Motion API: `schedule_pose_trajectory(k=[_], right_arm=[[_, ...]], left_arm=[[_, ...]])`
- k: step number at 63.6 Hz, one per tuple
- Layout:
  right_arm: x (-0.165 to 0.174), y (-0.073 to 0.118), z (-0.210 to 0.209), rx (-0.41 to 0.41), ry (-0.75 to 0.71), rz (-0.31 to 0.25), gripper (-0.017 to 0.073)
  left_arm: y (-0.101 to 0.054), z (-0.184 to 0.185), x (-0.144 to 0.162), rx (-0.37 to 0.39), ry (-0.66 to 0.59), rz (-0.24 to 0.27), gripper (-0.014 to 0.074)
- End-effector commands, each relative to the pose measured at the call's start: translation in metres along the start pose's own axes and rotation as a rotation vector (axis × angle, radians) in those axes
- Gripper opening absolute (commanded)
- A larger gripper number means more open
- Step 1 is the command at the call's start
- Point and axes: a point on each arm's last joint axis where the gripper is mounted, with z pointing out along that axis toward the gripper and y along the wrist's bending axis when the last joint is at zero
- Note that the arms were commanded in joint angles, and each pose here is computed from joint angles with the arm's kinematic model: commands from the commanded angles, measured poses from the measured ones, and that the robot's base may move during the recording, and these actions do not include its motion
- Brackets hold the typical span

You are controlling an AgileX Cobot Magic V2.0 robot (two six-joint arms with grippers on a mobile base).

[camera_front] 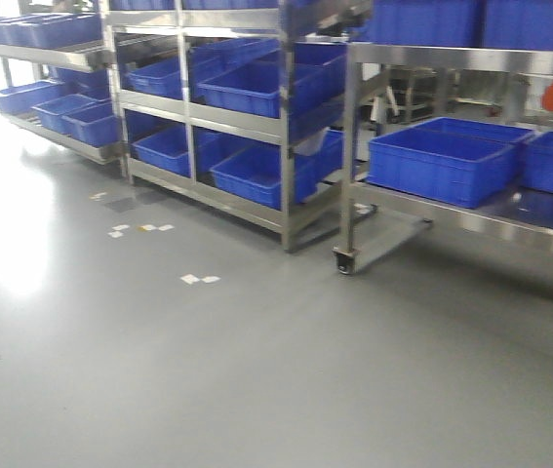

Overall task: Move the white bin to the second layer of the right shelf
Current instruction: 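Turn the base toward the windows, keeping the bin held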

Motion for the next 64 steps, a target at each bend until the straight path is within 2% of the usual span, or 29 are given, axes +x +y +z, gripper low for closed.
schedule_pose_trajectory(k=[1,64], right_arm=[[-0.0183,0.0016,-0.0048,-0.011,-0.135,-0.007,0.0057],[-0.0183,0.0016,-0.0048,-0.011,-0.135,-0.007,0.0057]], left_arm=[[0.0004,-0.0005,0.0026,-0.005,-0.067,-0.013,0.0085],[0.0004,-0.0005,0.0026,-0.005,-0.067,-0.013,0.0085]])
